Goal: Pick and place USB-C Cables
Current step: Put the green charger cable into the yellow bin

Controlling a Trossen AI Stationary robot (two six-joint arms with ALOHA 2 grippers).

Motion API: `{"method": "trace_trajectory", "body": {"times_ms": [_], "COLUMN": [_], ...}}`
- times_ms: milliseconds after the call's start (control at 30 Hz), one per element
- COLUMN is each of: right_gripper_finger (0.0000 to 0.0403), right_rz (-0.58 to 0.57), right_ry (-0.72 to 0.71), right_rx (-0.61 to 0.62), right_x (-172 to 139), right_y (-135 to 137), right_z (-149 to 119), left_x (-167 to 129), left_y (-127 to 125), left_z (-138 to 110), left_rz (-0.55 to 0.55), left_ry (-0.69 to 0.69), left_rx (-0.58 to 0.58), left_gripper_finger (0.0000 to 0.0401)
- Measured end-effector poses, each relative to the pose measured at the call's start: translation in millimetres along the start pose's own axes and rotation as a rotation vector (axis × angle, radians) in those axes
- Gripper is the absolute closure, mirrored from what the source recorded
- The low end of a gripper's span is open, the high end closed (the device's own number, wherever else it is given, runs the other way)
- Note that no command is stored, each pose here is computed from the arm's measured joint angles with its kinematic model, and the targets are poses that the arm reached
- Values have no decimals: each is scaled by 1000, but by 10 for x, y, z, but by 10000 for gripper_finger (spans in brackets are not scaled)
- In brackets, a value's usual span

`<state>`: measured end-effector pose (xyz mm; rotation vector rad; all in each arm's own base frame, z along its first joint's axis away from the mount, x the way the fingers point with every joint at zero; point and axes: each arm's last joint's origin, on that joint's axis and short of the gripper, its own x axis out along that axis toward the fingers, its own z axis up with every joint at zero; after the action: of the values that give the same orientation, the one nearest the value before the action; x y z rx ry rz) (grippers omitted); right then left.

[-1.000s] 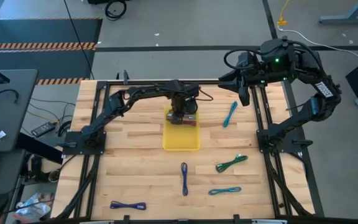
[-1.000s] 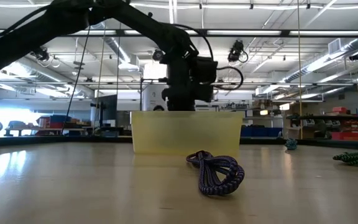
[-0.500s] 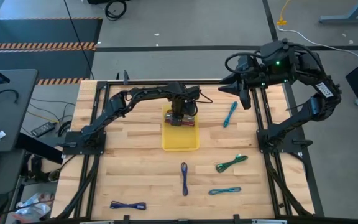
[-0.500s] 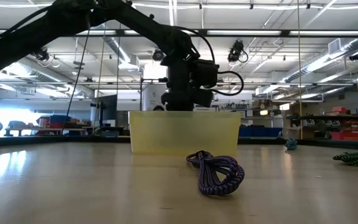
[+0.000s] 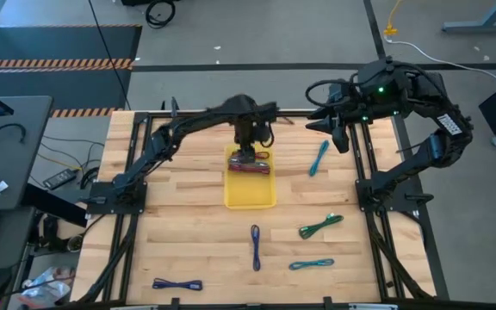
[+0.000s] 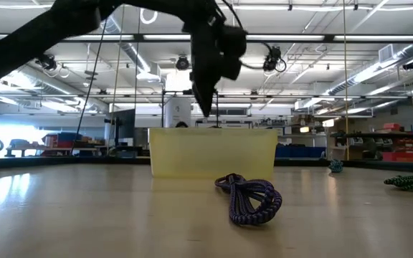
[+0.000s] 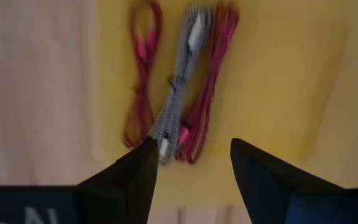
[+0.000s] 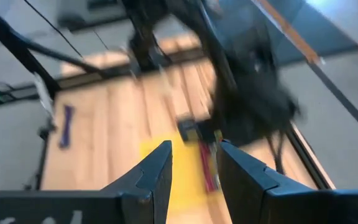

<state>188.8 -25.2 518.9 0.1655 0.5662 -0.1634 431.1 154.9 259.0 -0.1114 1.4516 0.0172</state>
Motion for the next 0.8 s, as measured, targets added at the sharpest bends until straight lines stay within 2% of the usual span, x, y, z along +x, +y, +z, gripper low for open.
{"method": "trace_trajectory", "body": {"times_ms": [267,367,467,633,800], "right_gripper_finger": [272,272,273,277,283], "right_rz": [-107,-85,-2,54,-5], "right_ry": [279,341,409,579,794], "right_rx": [85,97,130,205,329], "right_x": [206,358,541,913,1248], "right_y": [-118,-119,-98,-53,64], "right_z": [-172,-173,-191,-375,-807], "left_x": [-1111,-1547,-1935,-2350,-2566], "left_y": [-192,-269,-361,-479,-559], "left_z": [-450,-667,-930,-1314,-1564], "left_rz": [141,230,320,442,479], "left_ry": [-303,-438,-550,-661,-724], "left_rx": [-65,-106,-152,-199,-200], "left_gripper_finger": [210,213,213,214,214]}}
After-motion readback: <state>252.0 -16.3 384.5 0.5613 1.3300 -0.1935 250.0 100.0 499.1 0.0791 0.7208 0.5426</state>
